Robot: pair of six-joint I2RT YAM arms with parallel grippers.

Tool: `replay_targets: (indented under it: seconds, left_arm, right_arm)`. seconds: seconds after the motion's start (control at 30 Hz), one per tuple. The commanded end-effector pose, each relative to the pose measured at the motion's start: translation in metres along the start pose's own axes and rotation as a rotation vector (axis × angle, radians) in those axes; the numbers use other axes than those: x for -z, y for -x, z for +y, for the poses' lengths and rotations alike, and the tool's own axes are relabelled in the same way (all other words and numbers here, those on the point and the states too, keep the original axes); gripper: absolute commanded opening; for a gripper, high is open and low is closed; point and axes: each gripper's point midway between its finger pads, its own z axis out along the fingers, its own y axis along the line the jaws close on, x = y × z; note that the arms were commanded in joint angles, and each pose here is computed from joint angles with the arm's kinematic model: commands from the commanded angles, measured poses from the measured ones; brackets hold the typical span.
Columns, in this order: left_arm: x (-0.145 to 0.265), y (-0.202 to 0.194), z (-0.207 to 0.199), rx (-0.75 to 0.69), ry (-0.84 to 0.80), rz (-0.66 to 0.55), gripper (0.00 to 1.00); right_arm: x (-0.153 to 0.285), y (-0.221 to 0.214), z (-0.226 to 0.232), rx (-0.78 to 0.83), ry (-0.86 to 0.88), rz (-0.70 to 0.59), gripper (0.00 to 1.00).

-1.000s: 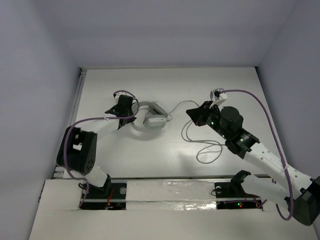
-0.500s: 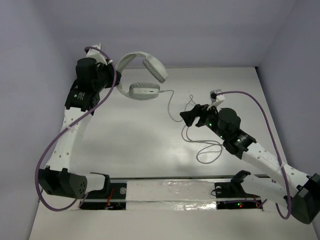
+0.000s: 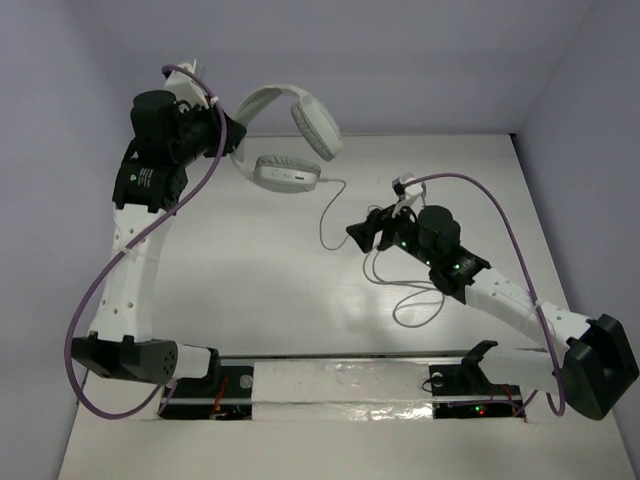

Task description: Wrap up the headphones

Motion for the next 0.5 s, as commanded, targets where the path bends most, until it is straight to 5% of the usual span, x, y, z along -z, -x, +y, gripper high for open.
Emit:
replay_targets:
  seconds: [0.0, 0.1, 0.47]
  left_arm:
    - [0.008, 0.062, -0.037, 0.012, -0.14, -0.161, 0.0]
    - [0.006, 0.067, -0.05, 0.033, -0.214, -0.163, 0.0]
    - [0.02, 0.073, -0.066, 0.032, -0.276, -0.172, 0.0]
  right_arm:
    - [0.009, 0.035, 0.026, 0.043, 0.122, -0.14, 0.76]
    - [-0.004, 0.024, 0.014, 0.075, 0.07, -0.084, 0.86]
    - [-0.051, 0.0, -0.018, 0.173, -0.036, 0.034, 0.86]
